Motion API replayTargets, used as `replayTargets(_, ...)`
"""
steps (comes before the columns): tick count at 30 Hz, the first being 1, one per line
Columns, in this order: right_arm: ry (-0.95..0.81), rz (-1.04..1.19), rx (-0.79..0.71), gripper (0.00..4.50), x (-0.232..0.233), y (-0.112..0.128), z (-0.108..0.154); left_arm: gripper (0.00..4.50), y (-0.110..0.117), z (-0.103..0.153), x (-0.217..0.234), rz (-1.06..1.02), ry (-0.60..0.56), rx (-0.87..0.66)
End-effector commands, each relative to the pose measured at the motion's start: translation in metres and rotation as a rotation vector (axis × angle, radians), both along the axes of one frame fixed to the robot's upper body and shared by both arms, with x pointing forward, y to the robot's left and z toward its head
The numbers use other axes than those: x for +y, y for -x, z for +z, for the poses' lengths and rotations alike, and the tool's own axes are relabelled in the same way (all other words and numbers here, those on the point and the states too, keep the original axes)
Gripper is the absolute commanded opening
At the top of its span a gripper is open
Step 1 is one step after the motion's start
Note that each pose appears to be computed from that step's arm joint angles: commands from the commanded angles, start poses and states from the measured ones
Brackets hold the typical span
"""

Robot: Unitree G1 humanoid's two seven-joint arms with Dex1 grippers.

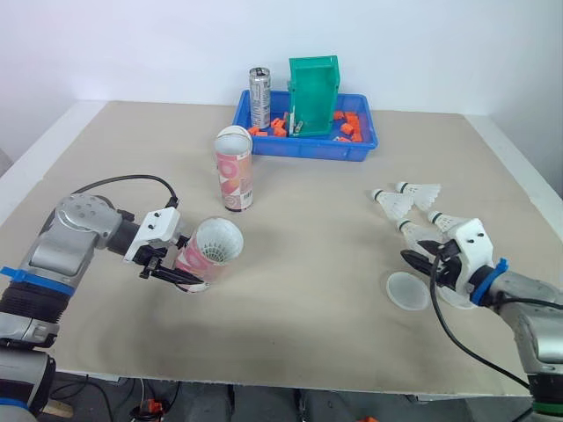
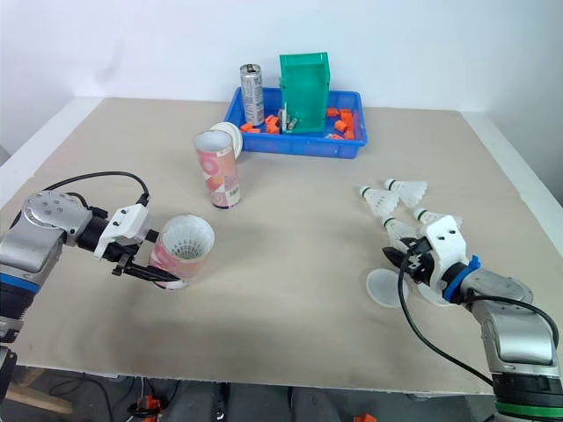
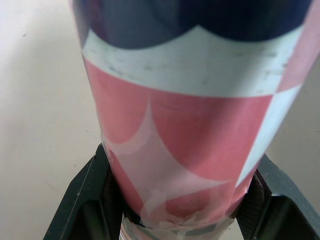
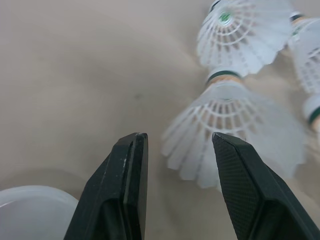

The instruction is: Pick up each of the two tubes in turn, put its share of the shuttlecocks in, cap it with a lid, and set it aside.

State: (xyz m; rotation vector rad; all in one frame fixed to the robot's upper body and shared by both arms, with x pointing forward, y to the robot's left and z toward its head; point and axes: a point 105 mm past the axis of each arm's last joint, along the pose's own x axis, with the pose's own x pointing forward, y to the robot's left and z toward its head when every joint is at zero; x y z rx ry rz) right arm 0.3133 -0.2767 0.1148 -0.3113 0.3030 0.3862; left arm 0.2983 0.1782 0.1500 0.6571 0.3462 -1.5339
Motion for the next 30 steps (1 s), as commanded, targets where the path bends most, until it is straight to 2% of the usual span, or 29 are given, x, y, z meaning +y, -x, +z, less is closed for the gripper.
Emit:
replayTargets(1, 0.011, -0.013, -0.042, 2.27, 0.002, -0.007, 0.008, 2.58, 0.003, -0.002, -0.003, -0.010, 0.000, 0.001)
replayTargets(6, 0.030, -0.070, -0.054, 2.27, -0.002, -0.016, 0.006, 2.58, 0.003, -0.001, -0.003, -0.009, 0.000, 0.002)
replayTargets(8, 0.034, -0.099, -0.061, 1.73, -0.005, -0.019, 0.006, 2.58, 0.004, -0.001, -0.003, -0.009, 0.000, 0.002)
replayTargets(9, 0.038, -0.111, -0.063, 1.59, -0.007, -0.020, 0.006, 2.58, 0.004, -0.001, -0.003, -0.009, 0.001, 0.002)
replayTargets(12, 0.039, -0.114, -0.073, 0.32, -0.008, -0.019, 0.009, 2.58, 0.004, -0.001, -0.004, -0.010, 0.002, 0.002)
replayTargets(13, 0.038, -0.115, -0.075, 0.06, -0.008, -0.019, 0.009, 2.58, 0.004, -0.001, -0.004, -0.010, 0.002, 0.003)
replayTargets(21, 0.045, -0.103, -0.111, 0.06, -0.008, -0.010, 0.022, 2.58, 0.004, -0.001, -0.004, -0.012, 0.002, 0.004)
replayTargets(27, 0.033, 0.169, -0.153, 0.06, 0.045, 0.007, 0.049, 2.58, 0.003, -0.001, -0.004, -0.012, 0.002, 0.001)
replayTargets(30, 0.027, 0.365, -0.223, 0.06, 0.083, 0.018, 0.081, 2.58, 0.002, -0.001, -0.005, -0.014, 0.002, 0.002)
